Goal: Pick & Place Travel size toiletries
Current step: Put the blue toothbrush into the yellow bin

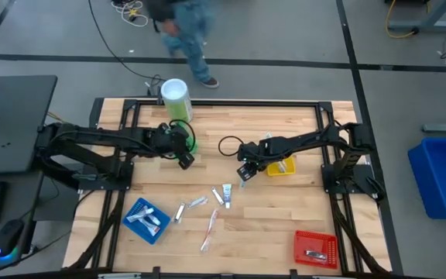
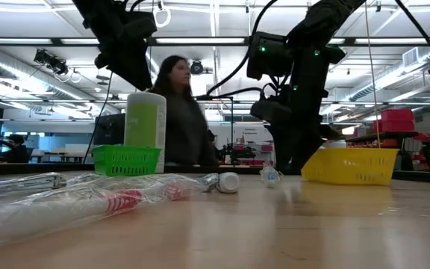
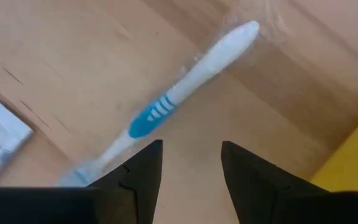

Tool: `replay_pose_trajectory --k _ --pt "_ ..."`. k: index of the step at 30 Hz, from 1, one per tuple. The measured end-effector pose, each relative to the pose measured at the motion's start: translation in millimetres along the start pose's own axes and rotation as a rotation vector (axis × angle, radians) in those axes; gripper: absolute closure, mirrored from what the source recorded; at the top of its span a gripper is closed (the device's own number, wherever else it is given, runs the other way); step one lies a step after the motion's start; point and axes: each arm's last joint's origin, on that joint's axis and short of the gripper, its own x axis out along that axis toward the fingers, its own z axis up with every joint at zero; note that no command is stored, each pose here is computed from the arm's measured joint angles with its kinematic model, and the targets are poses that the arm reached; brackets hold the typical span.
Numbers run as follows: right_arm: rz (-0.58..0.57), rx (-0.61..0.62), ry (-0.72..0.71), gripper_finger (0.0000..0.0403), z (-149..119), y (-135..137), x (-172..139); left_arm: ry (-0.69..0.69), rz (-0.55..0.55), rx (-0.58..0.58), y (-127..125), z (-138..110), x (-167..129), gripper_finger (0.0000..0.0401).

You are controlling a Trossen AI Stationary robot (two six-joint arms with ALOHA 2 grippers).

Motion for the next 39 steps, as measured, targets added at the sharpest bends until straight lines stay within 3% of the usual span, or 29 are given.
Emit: replay_pose_trajectory --k 12,21,26,32,39 --pt "0.043 0.202 -0.086 0.0224 15 -2 2 0.002 0.001 0.008 0 0 0 0.0258" --pt "0.069 0.221 -0.094 0.0241 18 3 22 0.001 0.001 0.021 0 0 0 0.0258" --pt "0.052 0.143 -0.097 0.0267 18 3 25 0.001 -0.001 0.074 0 0 0 0.0258" --pt "0.043 0.058 -0.092 0.0332 16 4 26 0.018 -0.050 0.173 -4 -2 -2 0.0258" --pt "0.055 -0.054 -0.077 0.0378 13 2 11 0.012 -0.083 0.154 -10 -7 -2 0.0258"
